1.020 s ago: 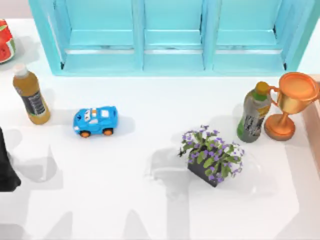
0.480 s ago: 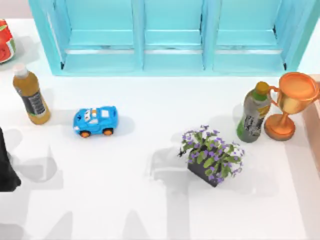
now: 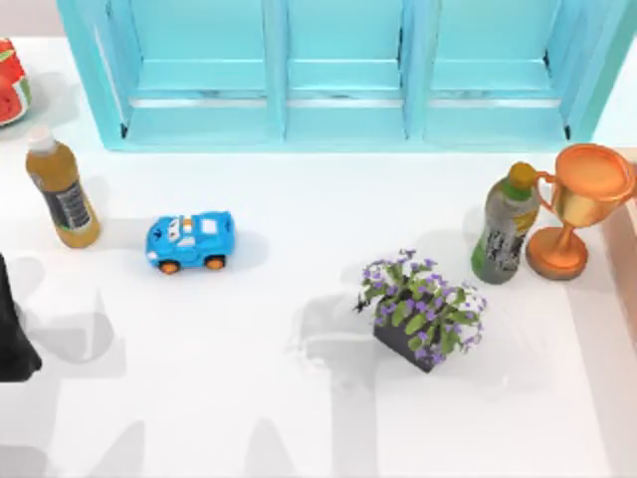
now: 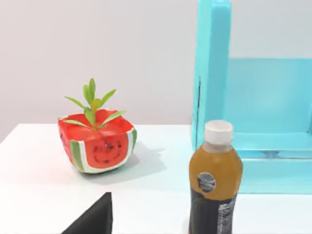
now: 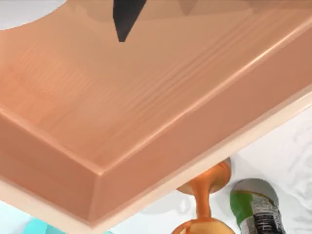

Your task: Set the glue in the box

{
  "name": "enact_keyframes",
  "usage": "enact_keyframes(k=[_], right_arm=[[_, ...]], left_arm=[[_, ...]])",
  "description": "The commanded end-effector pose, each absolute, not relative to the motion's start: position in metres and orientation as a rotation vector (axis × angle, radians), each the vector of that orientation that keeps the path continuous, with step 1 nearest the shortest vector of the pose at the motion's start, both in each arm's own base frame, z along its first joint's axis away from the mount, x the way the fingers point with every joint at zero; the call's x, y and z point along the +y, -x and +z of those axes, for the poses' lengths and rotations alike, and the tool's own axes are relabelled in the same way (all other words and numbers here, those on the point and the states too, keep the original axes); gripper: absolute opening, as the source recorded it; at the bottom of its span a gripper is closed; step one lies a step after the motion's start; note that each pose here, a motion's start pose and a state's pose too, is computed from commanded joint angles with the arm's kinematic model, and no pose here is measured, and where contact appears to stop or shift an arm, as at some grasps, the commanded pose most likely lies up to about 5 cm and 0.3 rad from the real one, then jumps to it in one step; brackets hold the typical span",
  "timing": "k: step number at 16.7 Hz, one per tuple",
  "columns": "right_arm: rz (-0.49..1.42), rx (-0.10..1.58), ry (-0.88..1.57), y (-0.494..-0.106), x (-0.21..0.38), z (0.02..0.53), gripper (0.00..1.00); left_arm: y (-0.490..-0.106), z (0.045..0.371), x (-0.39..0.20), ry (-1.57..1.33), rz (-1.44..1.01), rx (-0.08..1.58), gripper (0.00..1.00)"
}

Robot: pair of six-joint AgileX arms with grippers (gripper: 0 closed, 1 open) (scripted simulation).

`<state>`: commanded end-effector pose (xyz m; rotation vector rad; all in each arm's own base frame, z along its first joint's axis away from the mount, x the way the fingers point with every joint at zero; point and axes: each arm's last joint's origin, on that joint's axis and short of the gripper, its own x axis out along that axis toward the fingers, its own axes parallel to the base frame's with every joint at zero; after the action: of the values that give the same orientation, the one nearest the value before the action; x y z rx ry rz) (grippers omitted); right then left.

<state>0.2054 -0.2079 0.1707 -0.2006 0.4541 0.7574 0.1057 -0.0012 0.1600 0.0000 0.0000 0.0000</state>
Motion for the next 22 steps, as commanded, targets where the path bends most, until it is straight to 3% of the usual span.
enact_keyframes(k=[18, 22], right_arm=[[0.752, 0.451, 0.202, -0.239, -0.174, 0.129, 0.00], [0.752, 0.451, 0.202, -0.239, -0.174, 0.129, 0.30]], left_arm=[[-0.106, 0.160, -0.001, 0.000, 0.000, 0.000, 1.00], [-0.106, 0.160, -0.001, 0.000, 0.000, 0.000, 1.00]])
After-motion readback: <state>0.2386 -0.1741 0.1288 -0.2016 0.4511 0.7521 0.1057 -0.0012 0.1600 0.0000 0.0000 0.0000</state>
